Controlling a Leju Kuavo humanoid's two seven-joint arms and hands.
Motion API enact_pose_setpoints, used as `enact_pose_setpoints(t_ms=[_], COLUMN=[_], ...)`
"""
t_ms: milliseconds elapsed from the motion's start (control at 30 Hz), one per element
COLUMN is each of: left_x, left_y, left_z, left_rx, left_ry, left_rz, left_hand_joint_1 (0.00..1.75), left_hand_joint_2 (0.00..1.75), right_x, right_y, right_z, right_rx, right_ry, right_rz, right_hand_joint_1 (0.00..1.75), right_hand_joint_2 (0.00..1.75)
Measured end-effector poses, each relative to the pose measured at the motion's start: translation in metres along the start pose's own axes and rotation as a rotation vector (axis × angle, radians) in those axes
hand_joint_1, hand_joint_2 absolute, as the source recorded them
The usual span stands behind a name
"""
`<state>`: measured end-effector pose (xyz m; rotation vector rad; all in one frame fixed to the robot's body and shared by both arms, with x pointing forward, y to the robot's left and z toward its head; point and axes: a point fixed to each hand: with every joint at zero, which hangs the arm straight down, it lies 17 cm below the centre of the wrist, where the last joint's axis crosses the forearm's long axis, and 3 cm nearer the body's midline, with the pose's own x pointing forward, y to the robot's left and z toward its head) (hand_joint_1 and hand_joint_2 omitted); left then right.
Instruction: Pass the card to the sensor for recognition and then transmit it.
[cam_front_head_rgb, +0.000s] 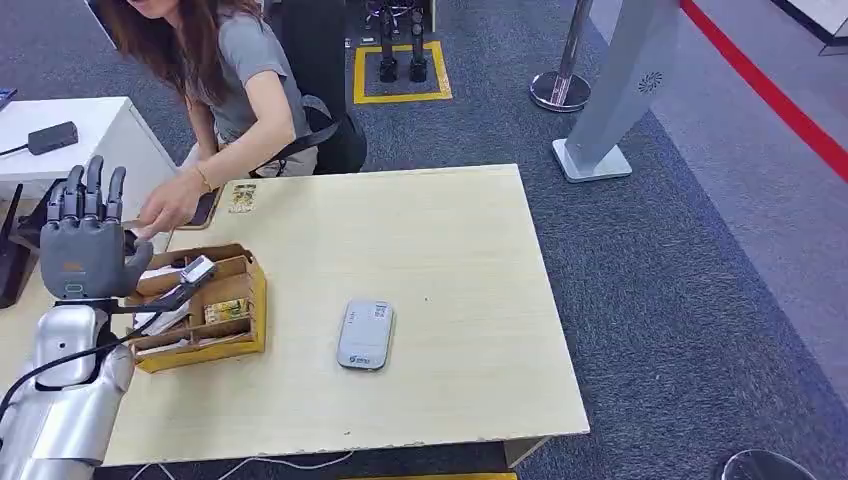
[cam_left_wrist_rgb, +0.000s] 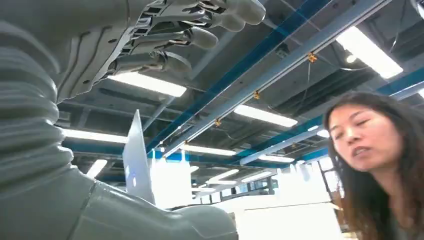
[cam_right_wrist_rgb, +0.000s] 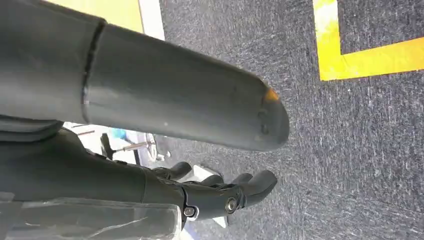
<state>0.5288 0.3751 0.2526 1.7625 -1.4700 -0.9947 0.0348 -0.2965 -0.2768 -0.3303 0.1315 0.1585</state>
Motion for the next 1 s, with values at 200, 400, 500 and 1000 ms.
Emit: enact_pose_setpoints(t_ms=[200,400,500,1000], left_x=[0.021,0.049,0.063,0.081], left_y=[0.010,0.034,0.042,0.028], left_z=[0.005,0.015,0.022,0.038], left_rx=[0.006,0.035,0.041,-0.056], left_ry=[-0.012,-0.020,-0.038,-0.044], left_rz=[0.154,0.329,0.357,0.338], left_hand_joint_1=[0.00,0.00,0.00,0.00], left_hand_joint_2=[1.75,1.75,1.75,1.75], right_x=[0.000,0.000,0.000,0.000], right_y=[0.000,0.000,0.000,0.000], right_z=[0.000,0.000,0.000,0.000], right_rx=[-0.002,0.003,0.000,0.000], right_ry=[0.001,0.002,0.002,0.003], right_rz=[-0.004,-0.018,-0.021,-0.022], right_hand_joint_1=[0.00,0.00,0.00,0.00], right_hand_joint_2=[0.00,0.00,0.00,0.00])
